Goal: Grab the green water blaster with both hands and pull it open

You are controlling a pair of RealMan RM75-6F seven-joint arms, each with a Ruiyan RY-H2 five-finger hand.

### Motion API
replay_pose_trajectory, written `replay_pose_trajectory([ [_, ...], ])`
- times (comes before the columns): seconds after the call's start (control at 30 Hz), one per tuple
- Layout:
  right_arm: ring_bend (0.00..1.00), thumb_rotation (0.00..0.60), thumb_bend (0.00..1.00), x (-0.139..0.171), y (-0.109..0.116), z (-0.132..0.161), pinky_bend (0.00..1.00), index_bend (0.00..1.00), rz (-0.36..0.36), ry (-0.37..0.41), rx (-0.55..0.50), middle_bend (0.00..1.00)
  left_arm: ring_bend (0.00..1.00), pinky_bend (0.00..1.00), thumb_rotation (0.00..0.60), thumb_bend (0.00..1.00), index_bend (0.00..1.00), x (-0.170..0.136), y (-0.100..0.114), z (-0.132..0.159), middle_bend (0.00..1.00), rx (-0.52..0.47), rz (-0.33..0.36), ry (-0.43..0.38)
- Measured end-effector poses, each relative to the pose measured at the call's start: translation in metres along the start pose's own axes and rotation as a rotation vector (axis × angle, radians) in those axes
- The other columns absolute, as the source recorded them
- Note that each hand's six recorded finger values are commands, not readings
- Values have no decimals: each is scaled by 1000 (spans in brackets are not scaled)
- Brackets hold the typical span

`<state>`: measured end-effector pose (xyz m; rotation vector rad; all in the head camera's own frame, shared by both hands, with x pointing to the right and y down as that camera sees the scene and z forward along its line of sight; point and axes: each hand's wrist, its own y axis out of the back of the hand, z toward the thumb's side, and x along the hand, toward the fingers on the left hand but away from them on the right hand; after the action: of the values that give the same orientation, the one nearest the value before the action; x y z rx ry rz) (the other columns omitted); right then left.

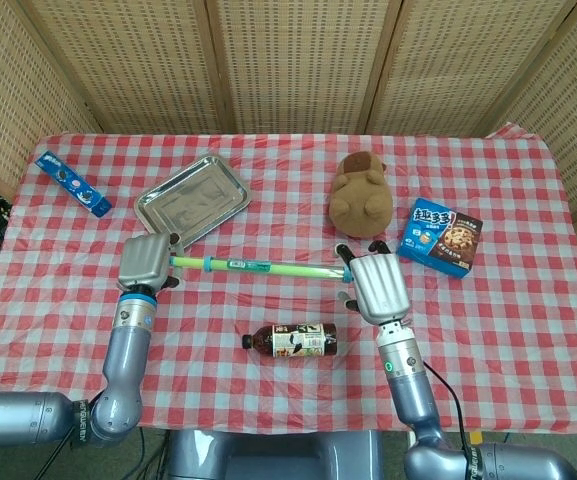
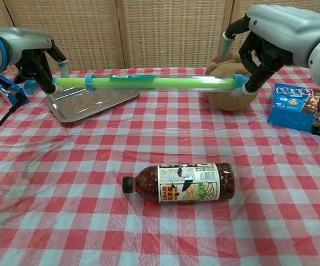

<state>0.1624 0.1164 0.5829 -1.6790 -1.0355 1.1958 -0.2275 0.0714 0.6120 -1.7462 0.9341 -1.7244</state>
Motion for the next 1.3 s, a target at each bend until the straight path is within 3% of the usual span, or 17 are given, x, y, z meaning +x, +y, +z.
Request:
replay_pose_trajectory([
  [0.4,857,600,325,2,-5,1,405,454,10,-7,6,876,867,765,600,613,846,-3,1,4,920,-29,-8,-21],
  [0.7,906,600,342,0,-16,-2,440,584,23,-20,16,932,867,765,600,614,846,-5,5,2,920,-34,-3,-24],
  [1.3,950,600,402,-3,-16,-7,452,695,-26,-23,53,988,867,765,600,614,846,-3,6,-8,920,-43,-13,-16],
])
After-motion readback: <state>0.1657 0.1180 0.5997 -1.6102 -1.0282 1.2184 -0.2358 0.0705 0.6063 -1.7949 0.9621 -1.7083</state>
